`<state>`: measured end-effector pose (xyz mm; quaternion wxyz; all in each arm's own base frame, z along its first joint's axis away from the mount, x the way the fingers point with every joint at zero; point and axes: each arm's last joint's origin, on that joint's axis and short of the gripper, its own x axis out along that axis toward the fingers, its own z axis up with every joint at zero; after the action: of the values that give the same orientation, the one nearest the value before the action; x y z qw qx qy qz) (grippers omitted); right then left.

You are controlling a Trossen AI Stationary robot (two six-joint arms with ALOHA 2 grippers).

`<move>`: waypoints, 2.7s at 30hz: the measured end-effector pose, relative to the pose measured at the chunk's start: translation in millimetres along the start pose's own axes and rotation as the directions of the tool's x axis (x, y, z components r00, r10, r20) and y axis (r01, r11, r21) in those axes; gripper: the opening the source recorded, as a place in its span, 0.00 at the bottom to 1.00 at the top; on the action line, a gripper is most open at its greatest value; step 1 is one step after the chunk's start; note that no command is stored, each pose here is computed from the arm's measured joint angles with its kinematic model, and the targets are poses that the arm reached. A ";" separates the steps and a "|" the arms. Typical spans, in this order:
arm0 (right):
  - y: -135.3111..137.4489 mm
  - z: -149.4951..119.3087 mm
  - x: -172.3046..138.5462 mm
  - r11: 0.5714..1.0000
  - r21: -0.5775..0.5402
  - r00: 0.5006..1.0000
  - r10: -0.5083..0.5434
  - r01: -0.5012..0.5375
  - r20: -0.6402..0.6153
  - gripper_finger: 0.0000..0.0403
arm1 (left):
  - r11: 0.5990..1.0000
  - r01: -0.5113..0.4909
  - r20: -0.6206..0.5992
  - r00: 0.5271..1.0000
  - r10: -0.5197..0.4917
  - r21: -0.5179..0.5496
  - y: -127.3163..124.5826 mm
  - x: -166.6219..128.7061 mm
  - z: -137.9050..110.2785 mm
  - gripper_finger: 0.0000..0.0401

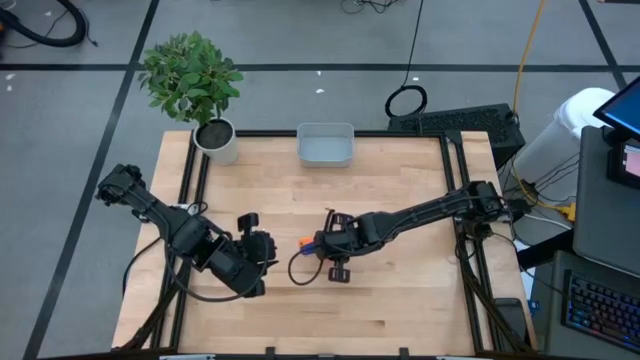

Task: Nest measuring cups in basket
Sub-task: Stack the dark blue measuring cup on top of the orange measuring cup

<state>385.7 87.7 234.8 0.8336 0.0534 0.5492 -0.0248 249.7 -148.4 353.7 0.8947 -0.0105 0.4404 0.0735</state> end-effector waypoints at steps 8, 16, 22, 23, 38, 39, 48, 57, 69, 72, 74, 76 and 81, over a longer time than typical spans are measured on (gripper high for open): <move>-5.4 -13.6 16.5 0.999 0.028 0.998 0.026 -0.025 -0.053 0.02 | 1.000 0.000 0.000 1.000 0.000 0.000 0.0 0.0 0.0 0.37; -3.9 -10.9 19.2 0.999 0.001 0.999 0.045 -0.045 -0.009 0.05 | 1.000 0.000 0.000 1.000 0.000 0.000 0.0 0.0 0.0 0.36; -3.0 -8.4 19.3 0.998 -0.019 0.998 0.056 -0.056 0.018 0.08 | 1.000 0.000 0.000 1.000 0.000 0.000 0.0 0.0 0.0 0.36; -2.9 -8.2 19.4 0.998 -0.020 0.998 0.056 -0.056 0.019 0.09 | 1.000 0.000 0.000 1.000 0.000 0.000 0.0 0.0 0.0 0.36; -2.6 -6.5 16.4 0.998 -0.017 0.997 0.063 -0.062 0.040 0.35 | 1.000 0.001 0.000 1.000 -0.001 -0.006 0.0 0.0 0.0 0.35; -2.7 -6.5 15.0 0.998 -0.018 0.997 0.063 -0.062 0.042 0.36 | 1.000 0.001 0.000 1.000 -0.001 -0.007 0.0 0.0 0.0 0.35; -3.9 -2.4 -35.0 0.997 -0.028 0.980 0.075 -0.071 0.187 0.44 | 1.000 0.005 0.002 1.000 -0.005 -0.011 -1.0 1.0 0.5 0.41; 1.6 -28.7 -110.3 0.996 -0.030 0.951 -0.067 0.080 0.301 0.43 | 0.994 -0.069 -0.123 0.989 0.079 0.088 -16.5 54.3 -0.1 0.56; 21.0 -79.1 -122.2 0.967 -0.008 0.958 -0.250 0.254 0.141 0.43 | 0.987 -0.123 -0.169 0.976 0.139 0.104 1.3 88.5 11.9 0.86; 23.5 -93.0 -112.6 0.964 -0.009 0.959 -0.262 0.264 0.108 0.43 | 0.994 -0.074 -0.162 0.983 0.087 0.086 6.4 93.1 18.8 0.90; 22.3 -102.1 -107.0 0.963 0.007 0.959 -0.268 0.268 0.094 0.43 | 0.996 -0.029 -0.148 0.988 0.041 0.085 7.6 95.4 23.3 0.90; 20.1 -113.7 -101.9 0.961 0.022 0.958 -0.275 0.275 0.074 0.42 | 0.996 -0.004 -0.145 0.989 0.018 0.094 8.5 101.6 26.4 0.90; 12.9 -144.3 -95.6 0.959 0.090 0.960 -0.274 0.269 0.059 0.42 | 0.993 0.011 -0.192 0.981 0.011 0.116 15.5 116.9 28.0 0.86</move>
<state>217.4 115.7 267.0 0.8384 0.0104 0.5199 -0.1632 339.8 -116.5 279.2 0.8472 0.0348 0.5281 0.0461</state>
